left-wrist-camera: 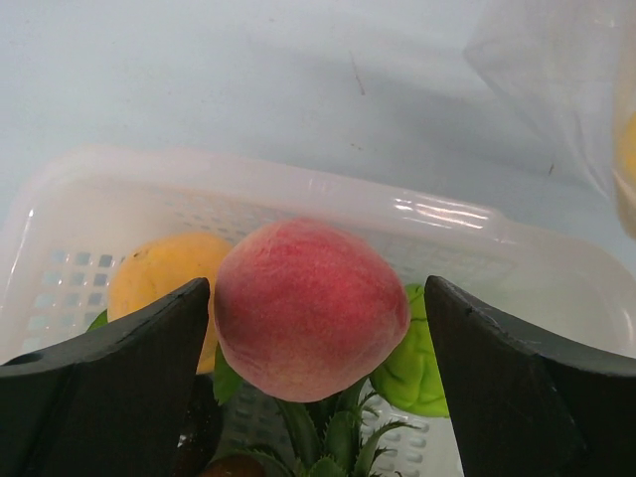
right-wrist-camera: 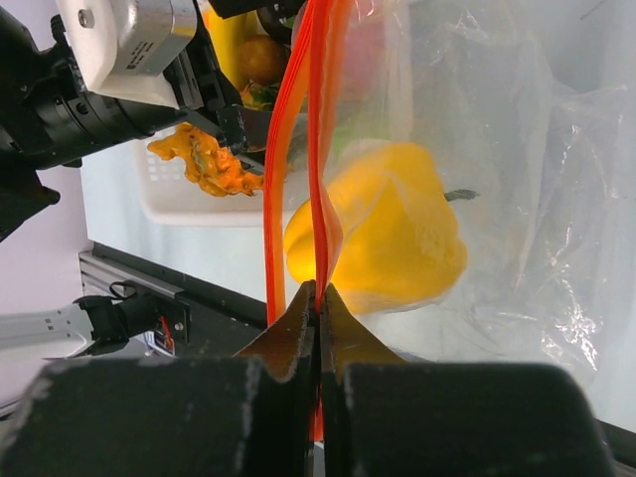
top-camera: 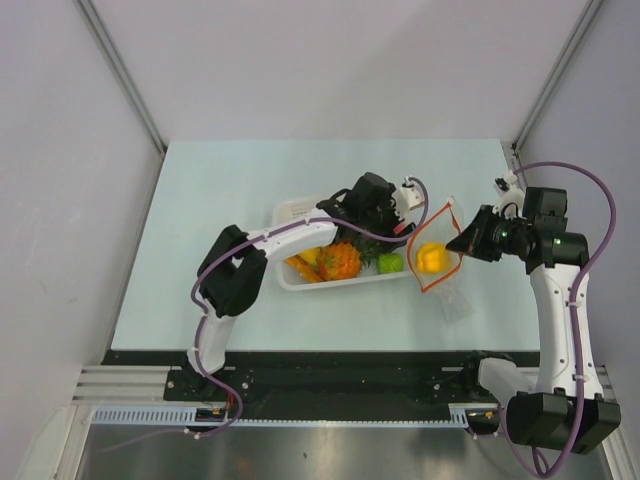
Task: Place the food in the zip-top bag and seal the zipper
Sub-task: Pick up the fake fruit from the bin, then place the fake fruit in the zipper food storage bag.
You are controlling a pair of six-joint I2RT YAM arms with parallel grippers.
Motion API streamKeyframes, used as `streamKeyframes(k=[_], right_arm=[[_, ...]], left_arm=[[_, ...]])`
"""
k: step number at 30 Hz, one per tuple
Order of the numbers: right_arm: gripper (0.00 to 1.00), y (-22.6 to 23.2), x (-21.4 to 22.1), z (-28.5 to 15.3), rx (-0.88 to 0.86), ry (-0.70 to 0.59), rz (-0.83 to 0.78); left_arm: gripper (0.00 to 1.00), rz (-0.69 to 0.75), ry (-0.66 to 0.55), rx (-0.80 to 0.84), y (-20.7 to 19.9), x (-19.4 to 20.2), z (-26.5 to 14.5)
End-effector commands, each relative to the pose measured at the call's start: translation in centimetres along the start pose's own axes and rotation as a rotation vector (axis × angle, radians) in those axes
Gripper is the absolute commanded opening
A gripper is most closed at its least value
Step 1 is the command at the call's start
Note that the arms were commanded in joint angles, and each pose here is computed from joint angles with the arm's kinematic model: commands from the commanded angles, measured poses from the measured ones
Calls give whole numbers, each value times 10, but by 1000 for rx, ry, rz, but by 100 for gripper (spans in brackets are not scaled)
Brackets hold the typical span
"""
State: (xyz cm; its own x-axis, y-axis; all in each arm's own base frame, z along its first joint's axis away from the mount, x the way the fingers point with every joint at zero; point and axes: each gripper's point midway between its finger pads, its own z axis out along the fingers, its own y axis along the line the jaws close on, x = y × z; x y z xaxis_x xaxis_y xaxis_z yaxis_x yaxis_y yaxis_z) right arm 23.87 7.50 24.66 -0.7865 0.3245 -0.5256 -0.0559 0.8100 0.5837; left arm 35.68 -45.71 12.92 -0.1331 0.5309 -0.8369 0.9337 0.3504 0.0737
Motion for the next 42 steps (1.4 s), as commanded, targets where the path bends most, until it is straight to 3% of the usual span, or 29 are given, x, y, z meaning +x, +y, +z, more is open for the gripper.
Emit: streamKeyframes(k=[1,4,5,8,12,20,26,33,42], right_arm=[[0,7,-2,-2,-35,2,8],[0,7,-1,-2,-38,2,9],[0,7,-1,-2,-37,2,9],[0,6,-2,-1,-38,-1,8],[0,12,0,-2,-68,7,8],[0,20,13,2,-150,47,39],[0,6,28,12,-130,86,63],[0,8,26,12,-149,86,50],[0,-2,33,7,-119,89,32]], left_arm=[[93,58,-11,-10,6,-16,-9],[85,73,1,12,2,-16,-14],[74,76,9,21,0,-14,-16],[56,94,-10,48,-4,-26,-29],[43,80,-116,56,3,-65,-61],[42,13,-339,136,-19,-139,-140],[41,-48,-421,241,-60,-161,-156],[41,-61,-377,375,-117,-139,-131],[41,-141,-265,377,-131,-100,-78]])
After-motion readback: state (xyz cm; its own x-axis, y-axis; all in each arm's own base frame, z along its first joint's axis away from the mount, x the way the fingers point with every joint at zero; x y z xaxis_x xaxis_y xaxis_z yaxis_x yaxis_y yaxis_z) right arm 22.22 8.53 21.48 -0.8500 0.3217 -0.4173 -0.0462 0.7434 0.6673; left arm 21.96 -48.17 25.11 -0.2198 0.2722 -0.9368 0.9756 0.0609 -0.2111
